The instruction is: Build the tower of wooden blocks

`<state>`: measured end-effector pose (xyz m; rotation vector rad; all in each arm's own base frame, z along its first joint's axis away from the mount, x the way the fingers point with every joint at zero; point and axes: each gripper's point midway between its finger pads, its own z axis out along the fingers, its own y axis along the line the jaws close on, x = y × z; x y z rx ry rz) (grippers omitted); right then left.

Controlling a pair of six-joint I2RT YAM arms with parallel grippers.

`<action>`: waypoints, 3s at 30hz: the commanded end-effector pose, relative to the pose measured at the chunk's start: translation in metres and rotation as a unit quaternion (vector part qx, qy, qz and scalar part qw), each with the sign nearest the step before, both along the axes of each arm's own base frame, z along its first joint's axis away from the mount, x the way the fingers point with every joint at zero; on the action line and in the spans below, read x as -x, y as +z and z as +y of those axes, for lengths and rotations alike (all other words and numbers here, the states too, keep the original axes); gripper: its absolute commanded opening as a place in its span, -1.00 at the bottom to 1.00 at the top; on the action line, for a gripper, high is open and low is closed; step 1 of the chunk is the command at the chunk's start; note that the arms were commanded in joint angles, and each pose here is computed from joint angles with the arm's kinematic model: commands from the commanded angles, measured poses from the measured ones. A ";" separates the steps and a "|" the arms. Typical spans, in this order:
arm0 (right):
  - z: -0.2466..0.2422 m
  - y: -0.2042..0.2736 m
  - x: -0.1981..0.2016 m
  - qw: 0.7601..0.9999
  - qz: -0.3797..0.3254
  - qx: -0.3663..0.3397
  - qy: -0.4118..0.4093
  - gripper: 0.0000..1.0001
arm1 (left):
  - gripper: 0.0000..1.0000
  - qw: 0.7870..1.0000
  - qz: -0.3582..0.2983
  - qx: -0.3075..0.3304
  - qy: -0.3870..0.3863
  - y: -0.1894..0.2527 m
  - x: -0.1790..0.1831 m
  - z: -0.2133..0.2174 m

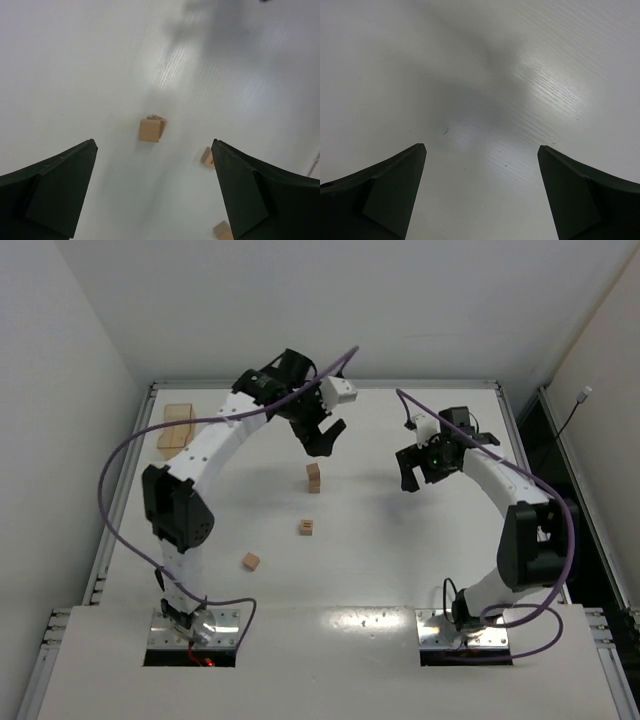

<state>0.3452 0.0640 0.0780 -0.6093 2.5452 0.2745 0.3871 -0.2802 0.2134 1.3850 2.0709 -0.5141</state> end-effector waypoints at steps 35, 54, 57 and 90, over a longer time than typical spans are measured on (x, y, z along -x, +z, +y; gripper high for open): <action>0.289 -0.047 0.045 0.904 -0.092 0.050 0.414 0.54 | 0.97 0.898 0.095 0.162 0.398 -0.002 0.028 0.229; 0.299 -0.057 0.066 0.881 -0.048 0.037 0.468 0.35 | 0.97 0.897 0.101 0.160 0.399 -0.008 0.014 0.231; 0.298 -0.063 0.072 0.877 -0.037 0.043 0.477 0.35 | 0.97 0.897 0.105 0.159 0.400 -0.011 0.013 0.231; 0.309 -0.061 0.065 0.883 -0.032 0.039 0.466 -0.10 | 0.97 0.897 0.101 0.160 0.399 -0.013 0.011 0.231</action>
